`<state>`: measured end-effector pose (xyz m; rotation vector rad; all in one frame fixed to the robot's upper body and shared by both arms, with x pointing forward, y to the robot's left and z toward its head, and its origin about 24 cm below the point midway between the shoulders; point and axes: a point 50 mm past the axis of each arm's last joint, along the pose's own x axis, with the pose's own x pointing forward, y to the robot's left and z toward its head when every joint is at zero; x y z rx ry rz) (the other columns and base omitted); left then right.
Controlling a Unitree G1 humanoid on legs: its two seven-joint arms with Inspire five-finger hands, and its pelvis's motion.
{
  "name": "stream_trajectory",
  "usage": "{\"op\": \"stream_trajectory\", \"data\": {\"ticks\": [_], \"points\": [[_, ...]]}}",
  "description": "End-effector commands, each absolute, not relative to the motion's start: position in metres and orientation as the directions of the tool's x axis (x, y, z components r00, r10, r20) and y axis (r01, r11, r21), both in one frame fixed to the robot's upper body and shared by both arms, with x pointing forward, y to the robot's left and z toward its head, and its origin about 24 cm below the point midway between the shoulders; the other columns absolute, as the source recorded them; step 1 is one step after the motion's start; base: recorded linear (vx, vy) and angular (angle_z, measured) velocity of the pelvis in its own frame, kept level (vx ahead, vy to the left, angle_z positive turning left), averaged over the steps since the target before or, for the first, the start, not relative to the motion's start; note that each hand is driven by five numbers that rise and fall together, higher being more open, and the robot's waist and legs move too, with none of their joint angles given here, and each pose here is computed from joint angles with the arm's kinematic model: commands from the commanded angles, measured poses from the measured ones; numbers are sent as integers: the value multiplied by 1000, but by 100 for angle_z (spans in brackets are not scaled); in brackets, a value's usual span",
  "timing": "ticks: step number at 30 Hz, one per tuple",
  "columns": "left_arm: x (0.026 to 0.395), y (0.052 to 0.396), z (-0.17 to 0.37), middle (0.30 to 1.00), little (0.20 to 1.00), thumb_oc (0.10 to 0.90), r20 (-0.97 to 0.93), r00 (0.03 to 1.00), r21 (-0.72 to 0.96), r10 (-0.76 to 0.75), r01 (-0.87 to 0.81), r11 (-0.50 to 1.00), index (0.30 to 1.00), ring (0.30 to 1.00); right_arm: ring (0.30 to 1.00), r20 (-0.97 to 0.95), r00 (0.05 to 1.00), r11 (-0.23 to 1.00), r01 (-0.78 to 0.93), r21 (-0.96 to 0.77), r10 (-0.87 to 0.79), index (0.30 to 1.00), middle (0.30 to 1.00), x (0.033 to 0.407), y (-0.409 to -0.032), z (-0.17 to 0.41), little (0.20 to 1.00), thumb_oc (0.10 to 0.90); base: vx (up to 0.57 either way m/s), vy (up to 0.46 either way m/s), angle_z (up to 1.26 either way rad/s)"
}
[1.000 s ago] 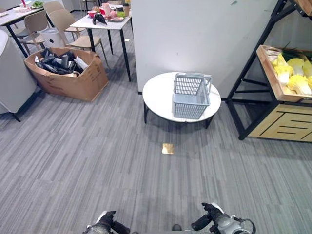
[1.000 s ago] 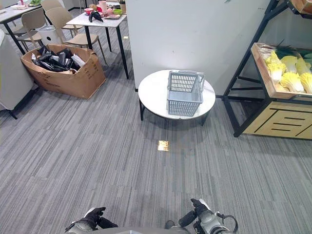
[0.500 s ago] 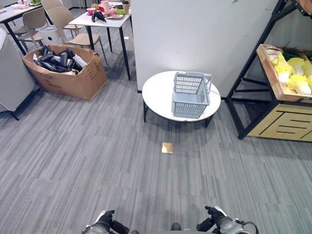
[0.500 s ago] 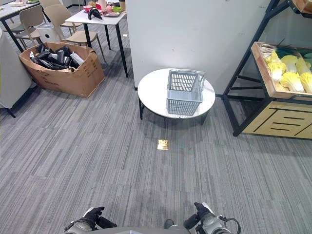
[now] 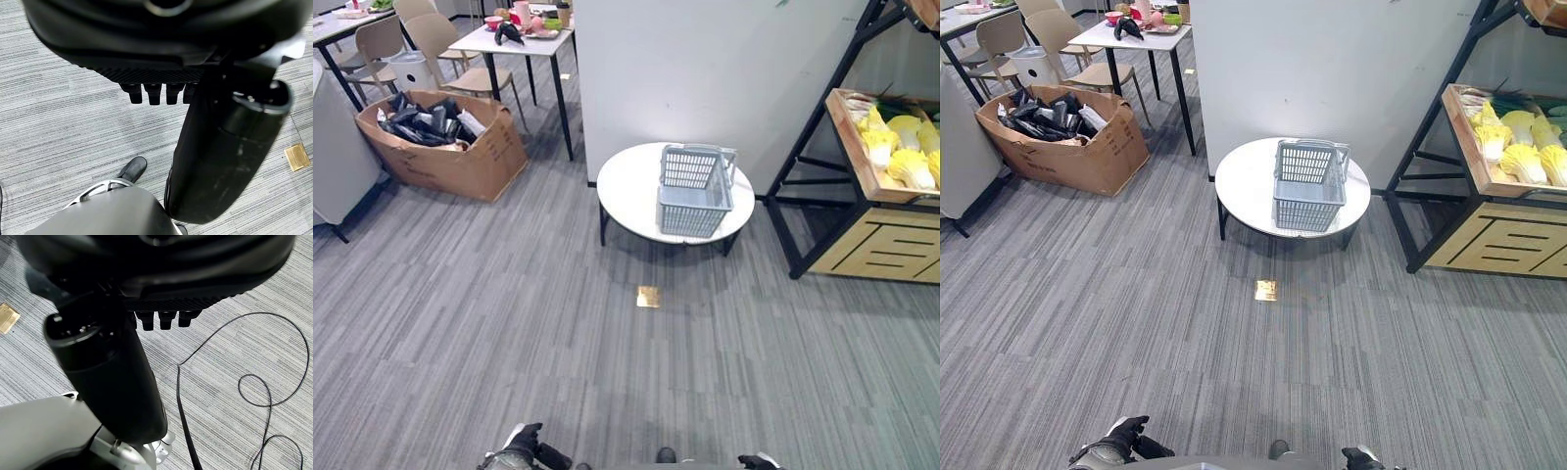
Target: Get the vegetables into the basket
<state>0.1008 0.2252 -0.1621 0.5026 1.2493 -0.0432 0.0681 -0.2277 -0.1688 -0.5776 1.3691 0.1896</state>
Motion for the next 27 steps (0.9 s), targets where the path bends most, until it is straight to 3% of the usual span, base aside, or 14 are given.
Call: {"op": "stream_trajectory", "data": {"ticks": [1,27], "points": [[92,225,-165,1000,1000,900,-927,275,350,256,380,856,1000,1000,1000,-938,263,801,-498,-333,-226,1000,1000,98,-234,-162,1000,900,0,0,0],[92,225,-165,1000,1000,900,-927,276,344,254,356,869,1000,1000,1000,-936,266,803,-492,-337,-230,1000,1000,100,-237,-161,1000,900,0,1,0]]}}
